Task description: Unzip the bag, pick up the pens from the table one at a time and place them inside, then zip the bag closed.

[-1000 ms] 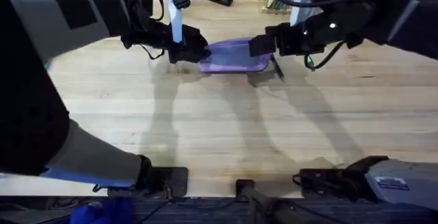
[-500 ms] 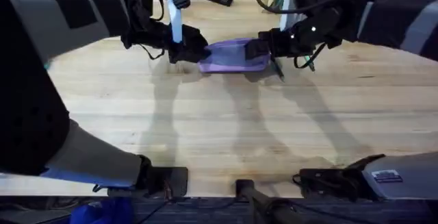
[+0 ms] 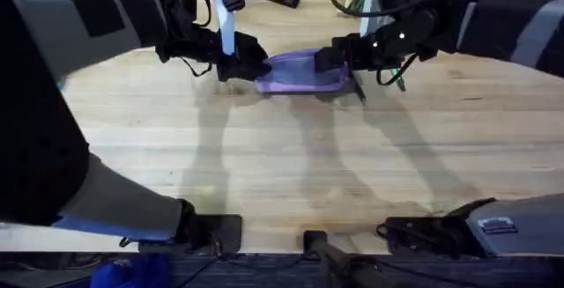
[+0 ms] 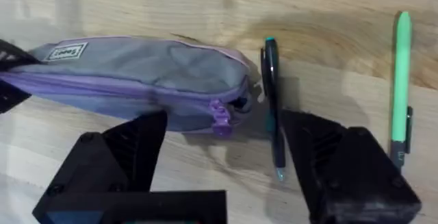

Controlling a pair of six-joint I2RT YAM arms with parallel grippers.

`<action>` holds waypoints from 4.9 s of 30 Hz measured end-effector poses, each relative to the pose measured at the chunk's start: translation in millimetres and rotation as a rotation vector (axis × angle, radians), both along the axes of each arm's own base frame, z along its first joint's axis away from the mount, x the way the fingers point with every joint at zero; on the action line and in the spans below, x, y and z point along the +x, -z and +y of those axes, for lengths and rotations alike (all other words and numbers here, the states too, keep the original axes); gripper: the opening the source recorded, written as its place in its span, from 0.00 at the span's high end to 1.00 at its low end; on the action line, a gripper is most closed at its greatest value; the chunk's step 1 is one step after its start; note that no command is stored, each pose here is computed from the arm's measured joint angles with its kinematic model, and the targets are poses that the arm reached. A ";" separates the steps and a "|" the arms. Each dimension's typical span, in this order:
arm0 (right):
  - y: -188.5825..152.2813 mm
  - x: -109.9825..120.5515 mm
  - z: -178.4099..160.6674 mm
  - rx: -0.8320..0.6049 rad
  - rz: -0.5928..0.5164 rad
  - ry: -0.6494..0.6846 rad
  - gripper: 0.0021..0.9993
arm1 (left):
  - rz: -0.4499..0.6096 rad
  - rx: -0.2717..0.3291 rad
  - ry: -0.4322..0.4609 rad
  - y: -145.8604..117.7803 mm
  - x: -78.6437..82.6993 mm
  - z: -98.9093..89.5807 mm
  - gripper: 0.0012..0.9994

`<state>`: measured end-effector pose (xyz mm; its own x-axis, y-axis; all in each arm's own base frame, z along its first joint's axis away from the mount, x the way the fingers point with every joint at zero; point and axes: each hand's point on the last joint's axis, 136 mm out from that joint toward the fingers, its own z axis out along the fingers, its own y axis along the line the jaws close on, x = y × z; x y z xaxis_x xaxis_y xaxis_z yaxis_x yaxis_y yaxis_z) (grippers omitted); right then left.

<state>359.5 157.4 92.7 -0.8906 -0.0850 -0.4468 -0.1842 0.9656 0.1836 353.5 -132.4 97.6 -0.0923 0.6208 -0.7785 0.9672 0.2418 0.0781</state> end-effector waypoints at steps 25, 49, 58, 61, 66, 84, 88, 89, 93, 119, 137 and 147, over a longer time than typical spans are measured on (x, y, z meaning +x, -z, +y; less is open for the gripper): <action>6.6 1.7 0.9 -0.003 0.013 0.002 0.63 | 0.000 0.000 0.000 0.0 0.0 0.0 0.96; 3.6 2.6 -1.3 0.000 0.013 0.008 0.97 | -0.004 0.000 0.001 -0.2 0.6 -0.2 0.96; -34.2 13.5 -13.9 0.044 -0.080 0.046 0.97 | -0.004 -0.001 0.002 -0.3 0.4 -0.7 0.96; -49.4 14.7 -13.9 0.059 -0.118 0.047 0.97 | -0.004 -0.002 0.002 -0.5 0.6 -0.6 0.96; -50.7 14.5 -14.0 0.060 -0.121 0.047 0.97 | -0.004 -0.003 0.002 -0.7 0.5 -0.8 0.96; -55.5 16.8 -1.9 0.064 -0.155 0.022 0.97 | -0.004 -0.001 0.002 -0.5 0.5 -0.7 0.96; -61.3 18.8 11.7 0.073 -0.192 -0.005 0.97 | -0.004 0.000 0.001 -0.2 0.7 -0.2 0.96; -62.7 18.9 15.1 0.074 -0.201 -0.012 0.97 | -0.004 0.001 0.000 -0.1 0.7 -0.2 0.96; -66.6 18.8 26.5 0.077 -0.228 -0.035 0.97 | -0.004 0.003 -0.001 0.1 0.8 0.1 0.96; -71.0 -4.2 114.1 0.108 -0.320 -0.204 0.97 | 0.000 0.016 -0.021 2.0 2.7 7.0 0.96; -74.3 -10.9 146.6 0.217 -0.318 -0.231 0.97 | 0.000 0.021 -0.022 2.6 2.9 7.6 0.96; -72.7 -18.1 171.3 0.308 -0.292 -0.275 0.97 | 0.000 0.020 -0.022 2.6 2.8 7.5 0.96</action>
<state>341.5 328.7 165.4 -0.6877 -0.1236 -0.7154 -0.5101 0.7834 0.3551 356.3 -124.9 95.1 -0.1061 0.6342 -0.7658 0.9616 0.2615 0.0833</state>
